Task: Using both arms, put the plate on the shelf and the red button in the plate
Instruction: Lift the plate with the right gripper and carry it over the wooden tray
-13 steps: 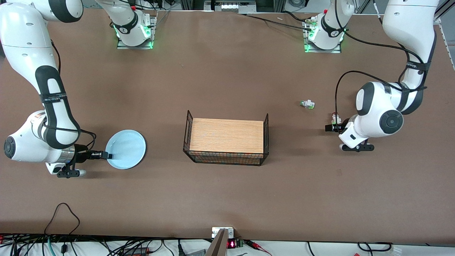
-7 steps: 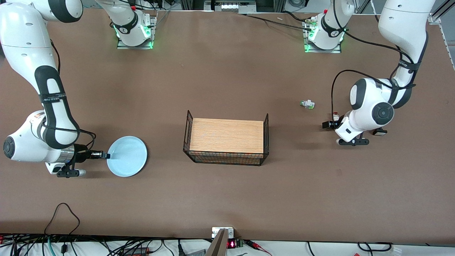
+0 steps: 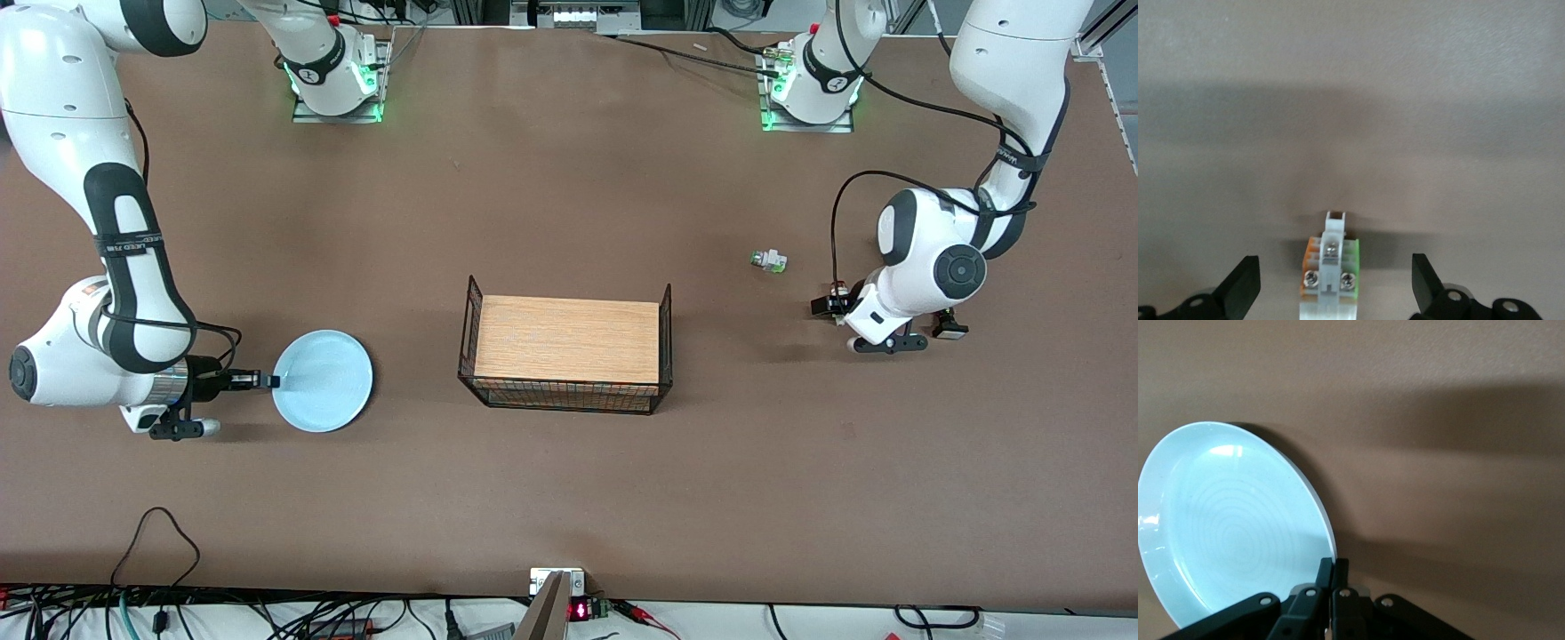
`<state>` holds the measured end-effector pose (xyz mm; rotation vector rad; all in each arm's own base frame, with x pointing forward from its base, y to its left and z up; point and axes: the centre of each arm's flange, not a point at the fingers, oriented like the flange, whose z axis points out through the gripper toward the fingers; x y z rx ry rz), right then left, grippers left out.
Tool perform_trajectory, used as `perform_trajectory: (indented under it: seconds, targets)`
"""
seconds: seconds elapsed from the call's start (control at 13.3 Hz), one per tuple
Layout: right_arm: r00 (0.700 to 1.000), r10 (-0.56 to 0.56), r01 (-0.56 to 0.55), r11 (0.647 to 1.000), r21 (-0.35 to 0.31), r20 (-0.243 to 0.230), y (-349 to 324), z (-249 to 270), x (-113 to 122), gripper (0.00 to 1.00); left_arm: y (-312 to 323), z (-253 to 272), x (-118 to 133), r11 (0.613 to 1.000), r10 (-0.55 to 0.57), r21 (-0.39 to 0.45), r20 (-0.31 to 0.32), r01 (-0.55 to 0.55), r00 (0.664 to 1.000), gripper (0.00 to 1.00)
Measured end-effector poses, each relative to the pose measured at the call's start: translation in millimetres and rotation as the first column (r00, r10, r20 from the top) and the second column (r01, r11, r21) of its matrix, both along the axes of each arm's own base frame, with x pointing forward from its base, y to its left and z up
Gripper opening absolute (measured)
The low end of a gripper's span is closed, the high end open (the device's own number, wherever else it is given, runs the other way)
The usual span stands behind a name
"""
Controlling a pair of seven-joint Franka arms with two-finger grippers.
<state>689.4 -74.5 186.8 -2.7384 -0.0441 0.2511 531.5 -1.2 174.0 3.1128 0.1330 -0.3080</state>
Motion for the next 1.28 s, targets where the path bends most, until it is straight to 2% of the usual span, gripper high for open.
perform_trajectory:
  seconds: [0.3, 0.6, 0.9, 1.06, 1.28]
  targets:
    - [0.999, 0.034, -0.033, 0.999, 0.029, -0.022, 7, 39, -1, 0.02, 9, -4, -8, 1.0, 0.017, 0.0, -0.016, -0.017, 1.0, 1.0]
    - [0.996, 0.086, -0.084, 0.995, 0.058, -0.022, 24, 108, -6, 0.02, -1, -7, -12, 1.0, 0.0, -0.007, -0.025, 0.0, 1.0, 0.96]
    - [0.995, 0.078, -0.075, 0.996, 0.051, -0.067, 71, 189, -17, 0.02, -11, -4, -11, 1.0, -0.017, -0.014, -0.019, 0.017, 1.0, 0.53]
    - [0.992, 0.022, -0.019, 1.0, 0.022, -0.121, 103, 235, -23, 0.02, -10, -2, -10, 1.0, -0.016, -0.013, -0.015, 0.016, 1.0, 0.33]
    - [0.984, -0.041, 0.035, 0.999, -0.037, -0.173, 171, 291, -33, 0.02, -10, 8, -4, 1.0, -0.016, -0.013, 0.011, 0.016, 1.0, 0.34]
